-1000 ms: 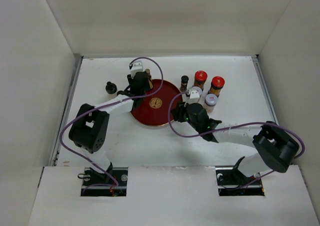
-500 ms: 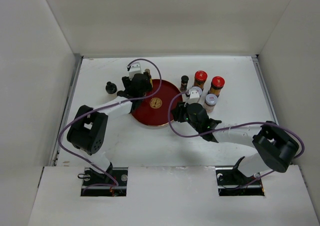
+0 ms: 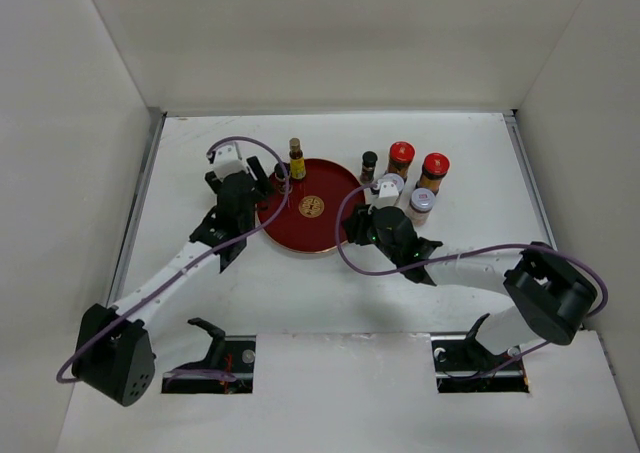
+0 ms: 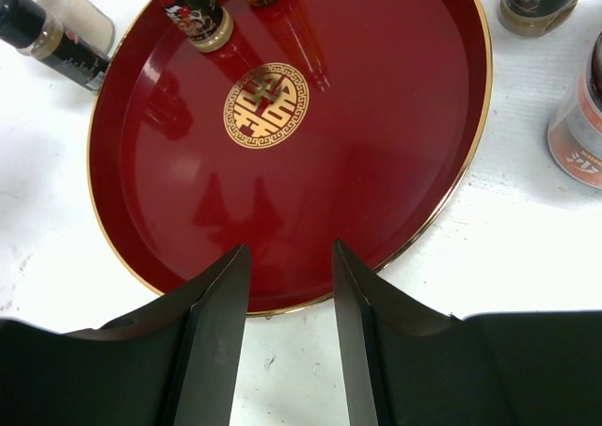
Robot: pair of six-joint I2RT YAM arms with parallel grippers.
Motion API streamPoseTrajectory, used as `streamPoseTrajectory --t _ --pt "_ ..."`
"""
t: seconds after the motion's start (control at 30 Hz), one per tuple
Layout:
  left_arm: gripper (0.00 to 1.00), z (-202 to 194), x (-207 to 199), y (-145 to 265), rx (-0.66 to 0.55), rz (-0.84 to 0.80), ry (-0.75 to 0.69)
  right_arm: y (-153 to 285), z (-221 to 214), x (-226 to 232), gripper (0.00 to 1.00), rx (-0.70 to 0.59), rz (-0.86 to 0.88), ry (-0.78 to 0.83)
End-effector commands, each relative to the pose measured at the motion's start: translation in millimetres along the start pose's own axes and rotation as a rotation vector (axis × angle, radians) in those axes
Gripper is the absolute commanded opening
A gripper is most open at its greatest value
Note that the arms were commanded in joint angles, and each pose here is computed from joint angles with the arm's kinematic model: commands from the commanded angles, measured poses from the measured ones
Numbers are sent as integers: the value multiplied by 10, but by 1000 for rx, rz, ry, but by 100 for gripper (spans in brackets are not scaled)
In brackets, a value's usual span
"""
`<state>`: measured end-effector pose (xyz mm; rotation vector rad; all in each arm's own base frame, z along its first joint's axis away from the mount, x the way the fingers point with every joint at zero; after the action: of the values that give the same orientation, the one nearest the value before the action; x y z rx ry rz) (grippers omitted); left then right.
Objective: Organize the condiment bottles
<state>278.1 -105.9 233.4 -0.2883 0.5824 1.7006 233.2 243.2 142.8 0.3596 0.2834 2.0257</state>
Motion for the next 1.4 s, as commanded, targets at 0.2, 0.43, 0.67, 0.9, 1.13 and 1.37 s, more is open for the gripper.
streamPoseTrajectory --t 0.2,0.43,0.67,0.9,1.13,1.37 --pt "63 -195 346 -316 42 142 -6 -77 190 89 51 -57 29 -16" --pt "62 -230 367 -525 30 170 0 -65 204 95 53 -65 34 -15" --pt "55 -259 373 -689 31 183 -7 -54 221 98 54 -72 37 -19" --pt "40 -255 384 -818 21 196 -13 -63 209 108 54 -67 43 -19" --pt "27 -68 276 -600 -22 158 -3 -67 200 113 54 -63 46 -22" --pt "27 209 -22 -292 -60 45 37 -76 192 123 54 -60 50 -21"
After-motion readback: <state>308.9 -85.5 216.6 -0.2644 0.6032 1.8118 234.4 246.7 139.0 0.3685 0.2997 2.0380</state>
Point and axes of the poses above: each gripper's point midway between its finger pads, its own y axis back along the fingers, its own x axis along the line the jaws close on, z = x × y, the point moved 9 cm from there along y, back along the fingers, and after that the axes turned 14 degrees about y, right-handed, at the moved point
